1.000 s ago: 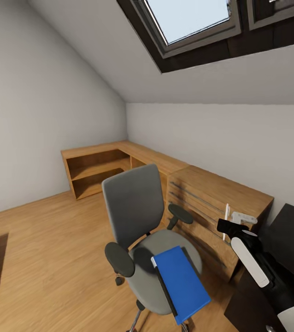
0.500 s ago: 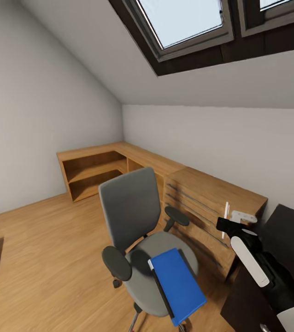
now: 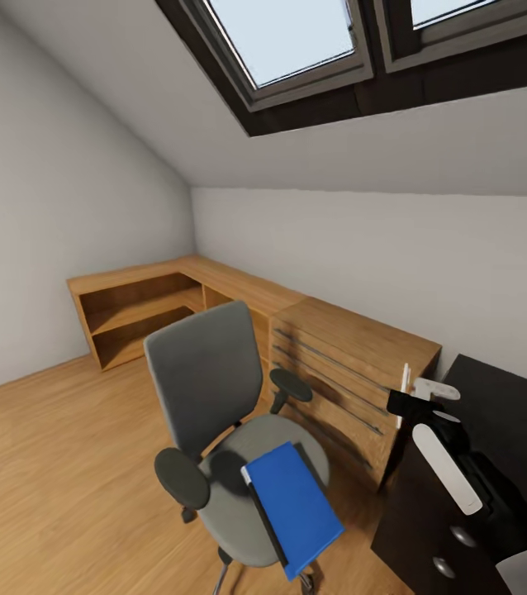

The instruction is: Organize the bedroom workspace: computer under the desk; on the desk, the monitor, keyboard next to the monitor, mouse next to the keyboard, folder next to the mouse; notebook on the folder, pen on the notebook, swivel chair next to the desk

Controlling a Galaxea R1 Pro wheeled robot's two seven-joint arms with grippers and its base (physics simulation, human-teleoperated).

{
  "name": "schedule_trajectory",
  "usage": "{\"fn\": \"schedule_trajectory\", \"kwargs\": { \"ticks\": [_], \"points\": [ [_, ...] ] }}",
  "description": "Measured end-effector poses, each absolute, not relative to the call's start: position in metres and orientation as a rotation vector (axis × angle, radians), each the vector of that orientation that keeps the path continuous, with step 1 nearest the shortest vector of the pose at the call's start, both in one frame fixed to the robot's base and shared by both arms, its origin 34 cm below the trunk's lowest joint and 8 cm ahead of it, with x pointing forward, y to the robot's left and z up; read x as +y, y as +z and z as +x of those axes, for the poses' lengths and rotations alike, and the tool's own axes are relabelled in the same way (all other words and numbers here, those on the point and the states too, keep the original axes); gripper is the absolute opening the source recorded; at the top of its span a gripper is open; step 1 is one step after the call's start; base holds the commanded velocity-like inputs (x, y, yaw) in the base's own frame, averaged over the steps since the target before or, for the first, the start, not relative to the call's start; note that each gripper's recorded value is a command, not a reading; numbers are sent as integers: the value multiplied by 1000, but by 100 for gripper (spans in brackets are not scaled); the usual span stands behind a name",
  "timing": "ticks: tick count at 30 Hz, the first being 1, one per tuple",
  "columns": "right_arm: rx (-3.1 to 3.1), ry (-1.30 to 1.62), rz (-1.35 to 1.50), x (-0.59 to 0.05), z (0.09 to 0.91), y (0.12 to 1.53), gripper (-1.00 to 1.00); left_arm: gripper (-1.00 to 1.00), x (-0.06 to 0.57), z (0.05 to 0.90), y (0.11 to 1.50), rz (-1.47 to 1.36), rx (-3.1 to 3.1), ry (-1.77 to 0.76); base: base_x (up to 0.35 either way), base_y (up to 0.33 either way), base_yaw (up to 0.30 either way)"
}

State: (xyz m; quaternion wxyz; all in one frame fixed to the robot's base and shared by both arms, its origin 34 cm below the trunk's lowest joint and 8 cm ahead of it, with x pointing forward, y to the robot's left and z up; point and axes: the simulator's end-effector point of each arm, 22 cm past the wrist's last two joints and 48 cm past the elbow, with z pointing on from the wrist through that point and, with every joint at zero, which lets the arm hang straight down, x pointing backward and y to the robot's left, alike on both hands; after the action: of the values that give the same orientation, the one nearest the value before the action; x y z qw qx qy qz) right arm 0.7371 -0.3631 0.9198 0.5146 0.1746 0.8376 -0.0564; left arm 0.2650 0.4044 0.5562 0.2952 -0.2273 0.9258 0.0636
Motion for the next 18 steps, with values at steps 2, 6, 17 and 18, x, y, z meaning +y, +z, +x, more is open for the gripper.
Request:
{"fn": "schedule_trajectory", "kwargs": {
  "ticks": [2,6,17,18],
  "points": [
    [2022,-140,421,-364,735,915,-100,100,407,260,555,-588,2463,186,0,-307,-1],
    [2034,-152,428,-370,733,910,-100,100,407,259,555,-587,2464,187,0,-313,0],
    [2063,-201,558,-415,723,888,-100,100,407,259,555,-588,2464,187,0,-122,0],
    [2065,-203,565,-417,722,886,-100,100,406,259,555,-588,2464,187,0,-15,0]
  ]
}}
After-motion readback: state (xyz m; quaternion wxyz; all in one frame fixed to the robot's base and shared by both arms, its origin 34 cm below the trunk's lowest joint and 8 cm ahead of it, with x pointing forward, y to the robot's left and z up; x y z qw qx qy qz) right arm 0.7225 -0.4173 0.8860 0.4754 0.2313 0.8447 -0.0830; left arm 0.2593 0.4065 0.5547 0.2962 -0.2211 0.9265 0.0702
